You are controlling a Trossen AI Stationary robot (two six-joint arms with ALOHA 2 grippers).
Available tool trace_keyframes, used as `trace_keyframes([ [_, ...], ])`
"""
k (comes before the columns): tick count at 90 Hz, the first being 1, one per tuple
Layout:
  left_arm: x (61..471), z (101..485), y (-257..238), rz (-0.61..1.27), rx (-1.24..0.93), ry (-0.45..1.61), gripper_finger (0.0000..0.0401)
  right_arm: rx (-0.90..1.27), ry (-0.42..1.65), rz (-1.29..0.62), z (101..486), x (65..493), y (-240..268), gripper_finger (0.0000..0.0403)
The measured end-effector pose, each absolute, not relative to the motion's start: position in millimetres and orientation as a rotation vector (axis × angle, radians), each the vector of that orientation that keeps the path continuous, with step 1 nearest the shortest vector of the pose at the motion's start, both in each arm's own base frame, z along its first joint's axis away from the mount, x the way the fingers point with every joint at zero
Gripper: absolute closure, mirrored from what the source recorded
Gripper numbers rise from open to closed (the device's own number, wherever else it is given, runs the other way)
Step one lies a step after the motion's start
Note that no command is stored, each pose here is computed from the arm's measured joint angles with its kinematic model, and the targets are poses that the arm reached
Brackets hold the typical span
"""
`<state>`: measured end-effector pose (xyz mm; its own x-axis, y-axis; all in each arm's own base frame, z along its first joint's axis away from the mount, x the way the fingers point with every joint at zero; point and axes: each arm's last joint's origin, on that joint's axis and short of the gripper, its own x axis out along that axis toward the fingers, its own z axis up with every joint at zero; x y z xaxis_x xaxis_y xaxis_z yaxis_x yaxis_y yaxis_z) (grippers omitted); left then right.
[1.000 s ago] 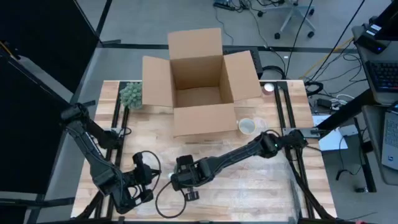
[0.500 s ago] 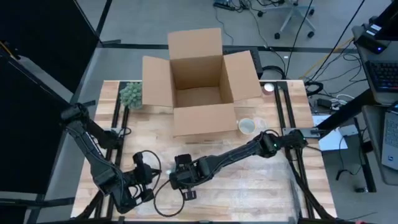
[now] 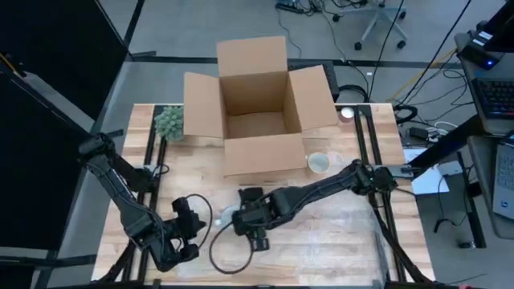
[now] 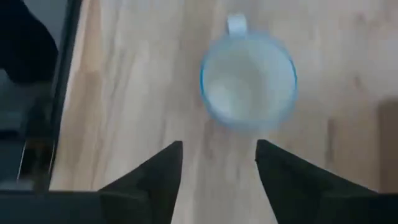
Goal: Wrap mug
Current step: Wrap the red cup in the bubble wrap
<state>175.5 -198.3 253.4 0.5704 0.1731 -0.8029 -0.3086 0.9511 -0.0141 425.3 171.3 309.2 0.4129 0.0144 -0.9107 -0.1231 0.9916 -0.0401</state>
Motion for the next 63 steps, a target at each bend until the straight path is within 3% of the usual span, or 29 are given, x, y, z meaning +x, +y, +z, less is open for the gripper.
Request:
trace_keyframes([
  [17,156,246,-202,0.314,-0.215,1.046,0.0303,-0.198,1.188,0.006,313,402,190,0.0215],
  [35,125,232,-212,0.33,-0.297,1.196,0.0235,-0.259,1.288,-0.063,279,392,204,0.0215],
  [63,82,196,-222,0.378,-0.441,1.349,0.0218,-0.293,1.49,-0.208,213,370,205,0.0215],
])
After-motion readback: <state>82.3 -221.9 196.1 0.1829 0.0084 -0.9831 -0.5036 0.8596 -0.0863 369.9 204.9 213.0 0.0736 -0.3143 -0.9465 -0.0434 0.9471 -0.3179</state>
